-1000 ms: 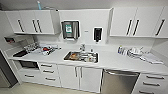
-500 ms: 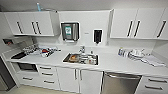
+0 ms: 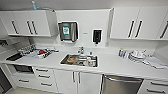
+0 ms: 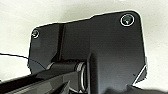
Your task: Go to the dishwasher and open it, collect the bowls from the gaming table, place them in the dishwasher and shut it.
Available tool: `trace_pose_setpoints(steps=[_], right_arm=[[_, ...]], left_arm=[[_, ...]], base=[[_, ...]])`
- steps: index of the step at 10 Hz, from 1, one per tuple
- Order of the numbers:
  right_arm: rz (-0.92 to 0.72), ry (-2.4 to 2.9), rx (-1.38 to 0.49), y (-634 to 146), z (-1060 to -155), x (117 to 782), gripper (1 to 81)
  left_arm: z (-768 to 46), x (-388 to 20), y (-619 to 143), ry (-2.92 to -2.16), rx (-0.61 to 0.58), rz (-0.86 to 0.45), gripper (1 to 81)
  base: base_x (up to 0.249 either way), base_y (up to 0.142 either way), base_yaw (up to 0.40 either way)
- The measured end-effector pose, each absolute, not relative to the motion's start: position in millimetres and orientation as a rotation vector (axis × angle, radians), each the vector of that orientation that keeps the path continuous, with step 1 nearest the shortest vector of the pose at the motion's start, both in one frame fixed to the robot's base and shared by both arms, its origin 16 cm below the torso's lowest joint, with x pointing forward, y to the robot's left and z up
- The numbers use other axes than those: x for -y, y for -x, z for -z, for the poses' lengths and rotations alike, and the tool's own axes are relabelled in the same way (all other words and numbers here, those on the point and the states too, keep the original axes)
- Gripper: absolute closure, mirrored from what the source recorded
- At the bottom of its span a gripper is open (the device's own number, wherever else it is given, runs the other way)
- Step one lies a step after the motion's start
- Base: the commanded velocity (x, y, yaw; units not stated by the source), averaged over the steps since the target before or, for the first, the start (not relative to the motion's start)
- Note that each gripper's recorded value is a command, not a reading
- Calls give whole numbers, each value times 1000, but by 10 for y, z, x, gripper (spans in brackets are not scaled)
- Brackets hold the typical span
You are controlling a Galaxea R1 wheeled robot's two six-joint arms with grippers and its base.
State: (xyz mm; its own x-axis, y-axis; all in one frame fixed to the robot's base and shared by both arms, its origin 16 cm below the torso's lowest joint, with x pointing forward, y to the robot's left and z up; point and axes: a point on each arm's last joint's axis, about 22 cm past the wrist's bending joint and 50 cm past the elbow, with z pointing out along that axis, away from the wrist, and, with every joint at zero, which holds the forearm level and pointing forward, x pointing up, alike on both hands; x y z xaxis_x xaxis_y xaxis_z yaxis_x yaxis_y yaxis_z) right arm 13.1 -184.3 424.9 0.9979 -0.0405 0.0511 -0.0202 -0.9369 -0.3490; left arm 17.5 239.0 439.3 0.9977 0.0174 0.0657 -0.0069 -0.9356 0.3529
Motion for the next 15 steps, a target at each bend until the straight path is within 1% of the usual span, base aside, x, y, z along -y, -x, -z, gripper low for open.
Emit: trace_pose_setpoints(steps=[2, 15], right_arm=[[69, 2782, -45, -69, -4249, 1823, 10], [76, 2782, -43, -114, -4251, 1819, 10]], left_arm=[[-4390, -2393, -96, -2780, -9, -80, 10], [-4390, -2393, -113, -2780, -9, -84, 10]], base=[[122, -74, 0], [122, -73, 0]])
